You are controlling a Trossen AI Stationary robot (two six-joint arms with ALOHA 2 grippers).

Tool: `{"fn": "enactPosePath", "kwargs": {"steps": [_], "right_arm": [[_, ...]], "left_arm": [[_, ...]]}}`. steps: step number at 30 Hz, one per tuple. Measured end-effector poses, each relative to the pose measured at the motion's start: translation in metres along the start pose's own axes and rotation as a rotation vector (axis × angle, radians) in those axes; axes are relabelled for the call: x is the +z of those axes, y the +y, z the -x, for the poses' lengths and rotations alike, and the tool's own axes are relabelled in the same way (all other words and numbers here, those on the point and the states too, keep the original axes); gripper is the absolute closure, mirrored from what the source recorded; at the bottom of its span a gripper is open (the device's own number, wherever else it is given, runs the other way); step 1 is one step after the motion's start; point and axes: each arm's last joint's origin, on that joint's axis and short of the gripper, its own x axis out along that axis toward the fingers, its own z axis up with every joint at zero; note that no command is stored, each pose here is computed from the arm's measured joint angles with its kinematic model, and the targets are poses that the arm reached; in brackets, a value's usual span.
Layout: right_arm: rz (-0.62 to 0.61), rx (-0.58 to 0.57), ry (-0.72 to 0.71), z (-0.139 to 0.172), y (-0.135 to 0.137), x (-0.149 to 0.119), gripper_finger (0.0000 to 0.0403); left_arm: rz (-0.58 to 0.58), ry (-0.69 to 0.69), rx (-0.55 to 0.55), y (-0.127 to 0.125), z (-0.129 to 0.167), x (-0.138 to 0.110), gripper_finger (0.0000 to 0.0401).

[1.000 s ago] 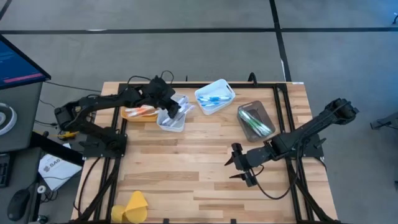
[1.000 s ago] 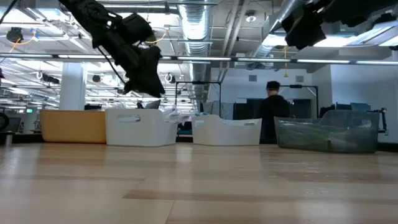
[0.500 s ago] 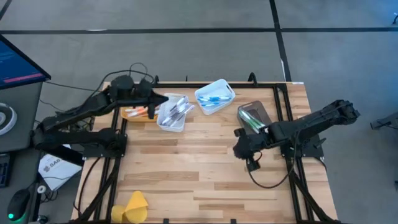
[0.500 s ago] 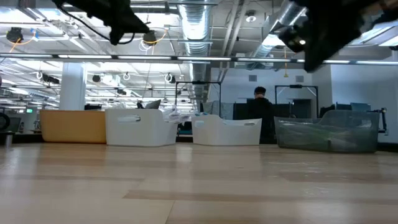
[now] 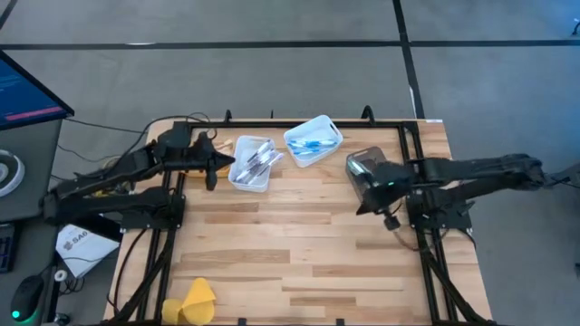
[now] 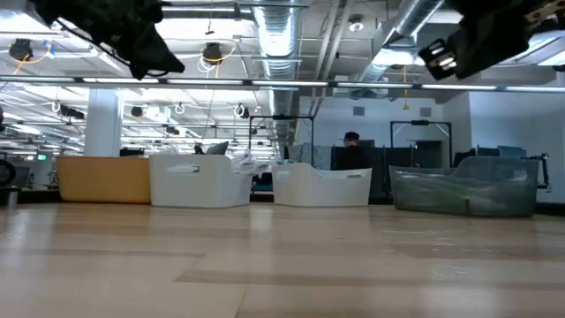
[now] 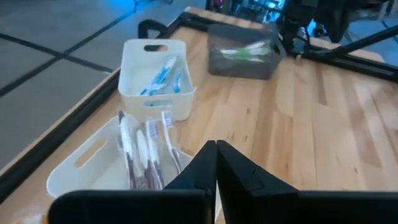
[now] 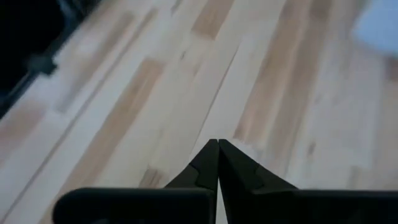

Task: Pick & Place Toothbrushes
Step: Return to Home Position

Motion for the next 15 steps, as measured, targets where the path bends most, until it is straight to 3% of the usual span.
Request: {"fn": "enactPosePath", "kwargs": {"steps": [7,11,15], "right_arm": [[-0.045,-0.134,-0.444,0.028,0.009,-0.028,0.0401],[0.006,-0.201,-0.651,0.023,0.014,-0.047,0.0401],[0.024,-0.322,-0.762,0.011,0.016,-0.068,0.0402]], "left_arm": [[-0.017,-0.069,-0.124,-0.004,0.009,-0.028,0.0400],[-0.007,-0.184,-0.166,-0.006,0.015,-0.044,0.0400],[0.038,-0.296,-0.181,-0.005,0.015,-0.060,0.0400]]}}
